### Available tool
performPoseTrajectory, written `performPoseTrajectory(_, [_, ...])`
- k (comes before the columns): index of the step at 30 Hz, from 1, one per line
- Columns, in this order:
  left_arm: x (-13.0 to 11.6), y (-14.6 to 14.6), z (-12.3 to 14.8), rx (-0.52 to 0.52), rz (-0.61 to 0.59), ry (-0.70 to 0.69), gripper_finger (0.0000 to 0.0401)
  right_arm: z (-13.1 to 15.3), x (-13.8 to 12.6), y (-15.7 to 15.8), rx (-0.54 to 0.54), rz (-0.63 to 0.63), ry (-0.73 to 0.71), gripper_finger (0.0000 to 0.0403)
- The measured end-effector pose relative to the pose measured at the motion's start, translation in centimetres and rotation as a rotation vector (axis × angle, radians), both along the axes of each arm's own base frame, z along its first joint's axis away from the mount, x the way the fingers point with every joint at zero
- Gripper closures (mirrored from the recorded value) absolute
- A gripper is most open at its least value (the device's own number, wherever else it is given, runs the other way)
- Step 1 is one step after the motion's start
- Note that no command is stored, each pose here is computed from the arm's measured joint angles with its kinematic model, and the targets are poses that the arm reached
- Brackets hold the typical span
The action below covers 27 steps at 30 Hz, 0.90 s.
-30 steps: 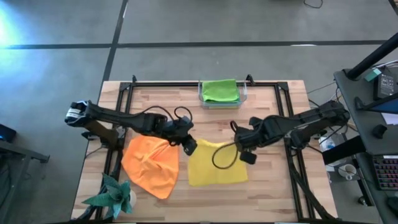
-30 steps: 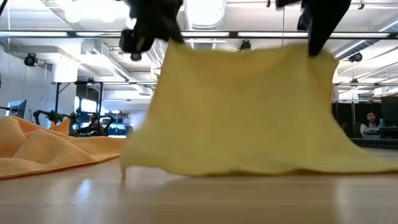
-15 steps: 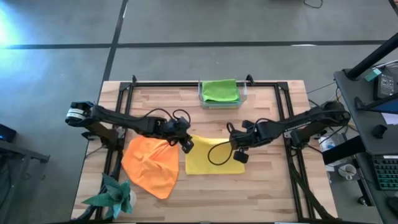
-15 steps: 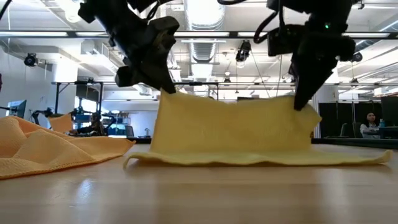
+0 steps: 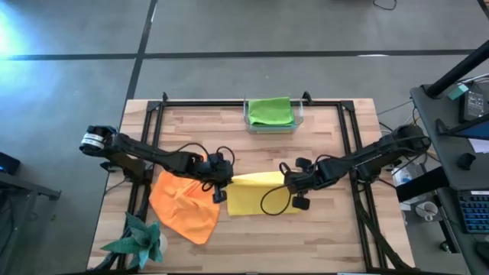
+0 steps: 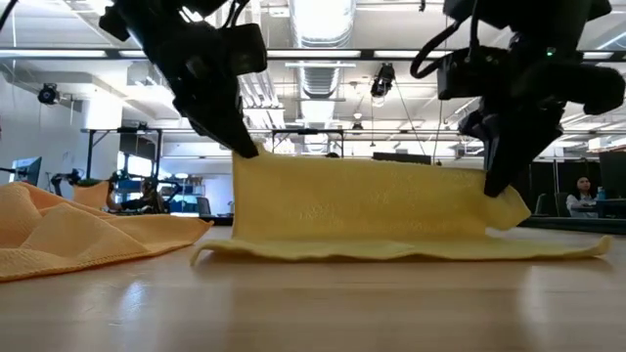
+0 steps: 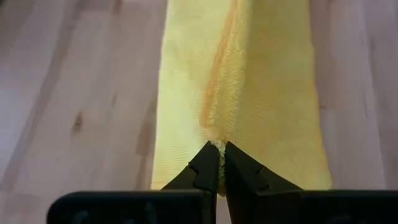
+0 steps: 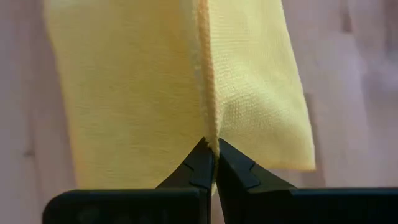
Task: Fold microfiber towels
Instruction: Fold the yellow microfiber cloth
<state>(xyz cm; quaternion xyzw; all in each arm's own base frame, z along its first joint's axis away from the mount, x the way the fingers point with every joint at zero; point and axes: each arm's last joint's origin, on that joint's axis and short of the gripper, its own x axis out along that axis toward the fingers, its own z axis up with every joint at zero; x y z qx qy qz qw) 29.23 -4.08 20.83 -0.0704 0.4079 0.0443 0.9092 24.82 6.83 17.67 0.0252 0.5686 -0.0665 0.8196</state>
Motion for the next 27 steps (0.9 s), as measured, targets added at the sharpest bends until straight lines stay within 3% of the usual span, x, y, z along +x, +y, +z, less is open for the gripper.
performPoseTrajectory(8, [0.3, -1.4, -0.4, -0.039, -0.078, -0.053, 0.0400, -0.2, 0.1, 1.0, 0.008, 0.035, -0.014, 0.0394])
performPoseTrajectory(27, [1.3, -4.2, -3.4, -0.040, -0.162, 0.044, 0.0400, -1.3, 0.0, 2.5, 0.069, 0.098, 0.050, 0.0394])
